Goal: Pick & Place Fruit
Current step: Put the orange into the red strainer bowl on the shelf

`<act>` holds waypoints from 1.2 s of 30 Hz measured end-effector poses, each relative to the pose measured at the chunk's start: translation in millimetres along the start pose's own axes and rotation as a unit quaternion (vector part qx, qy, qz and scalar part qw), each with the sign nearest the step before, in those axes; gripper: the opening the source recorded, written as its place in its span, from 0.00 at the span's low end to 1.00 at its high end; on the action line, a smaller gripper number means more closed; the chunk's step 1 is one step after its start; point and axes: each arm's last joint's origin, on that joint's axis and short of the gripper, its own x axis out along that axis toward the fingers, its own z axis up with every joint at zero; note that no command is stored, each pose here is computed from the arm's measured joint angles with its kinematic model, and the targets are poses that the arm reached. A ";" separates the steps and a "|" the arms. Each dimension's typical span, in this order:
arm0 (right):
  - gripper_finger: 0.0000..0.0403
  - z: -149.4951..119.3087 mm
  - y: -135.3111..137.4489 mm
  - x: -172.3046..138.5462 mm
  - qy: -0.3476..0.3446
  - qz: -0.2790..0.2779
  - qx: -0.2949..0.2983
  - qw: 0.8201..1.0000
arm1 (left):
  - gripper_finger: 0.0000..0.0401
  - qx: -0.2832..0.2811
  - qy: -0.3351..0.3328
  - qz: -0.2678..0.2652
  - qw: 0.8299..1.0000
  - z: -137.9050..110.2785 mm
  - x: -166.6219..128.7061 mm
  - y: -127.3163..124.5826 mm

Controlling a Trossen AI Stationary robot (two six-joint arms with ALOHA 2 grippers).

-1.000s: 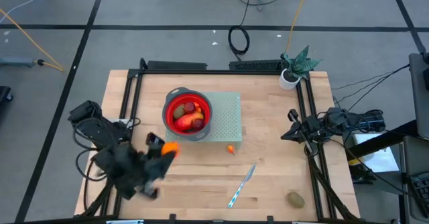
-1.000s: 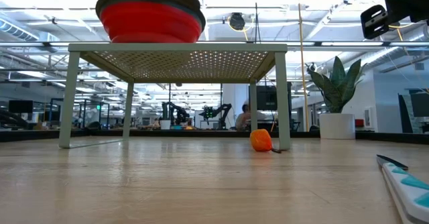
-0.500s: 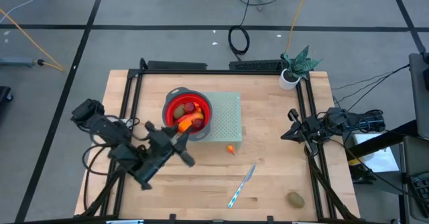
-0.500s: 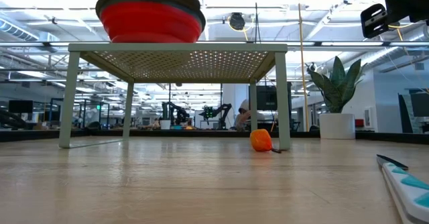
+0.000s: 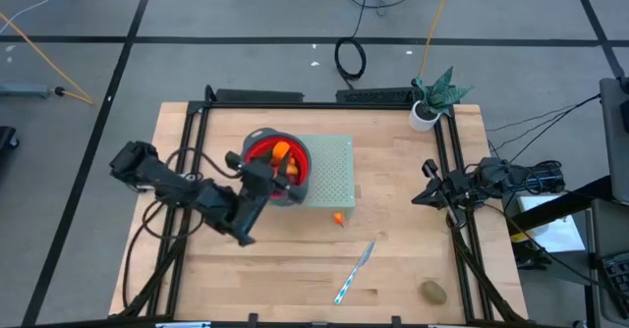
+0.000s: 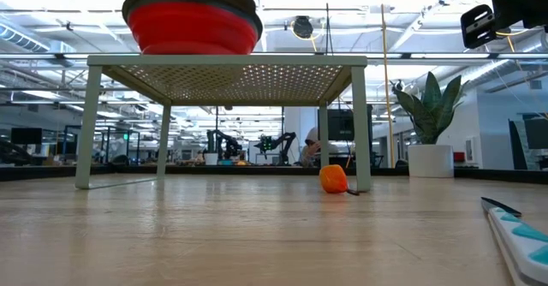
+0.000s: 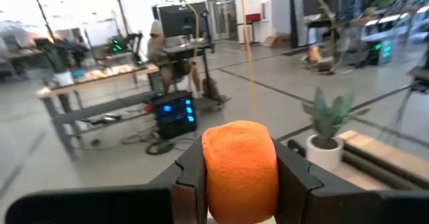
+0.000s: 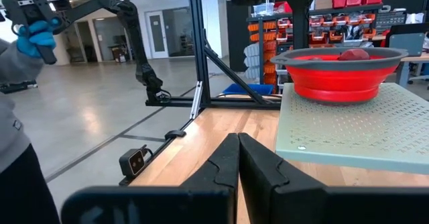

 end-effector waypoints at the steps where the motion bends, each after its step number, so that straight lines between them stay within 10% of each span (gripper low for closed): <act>1: 0.01 0.0 0.0 0.0 0.000 0.000 0.000 1.000 | 0.26 0.009 -0.001 0.004 1.000 -0.5 3.2 -0.5; 9: 0.01 0.2 -0.1 0.0 -0.001 -0.002 0.000 1.000 | 0.26 0.131 -0.095 -0.062 0.985 -7.3 21.7 -16.8; 19: 0.01 0.7 0.0 0.0 -0.004 -0.002 0.001 1.000 | 0.26 0.096 -0.082 -0.154 0.980 4.5 34.2 10.6; 36: 0.01 1.0 -2.3 -0.1 -0.008 -0.041 0.004 0.999 | 0.26 -0.039 0.247 -0.238 0.939 -30.4 70.6 96.3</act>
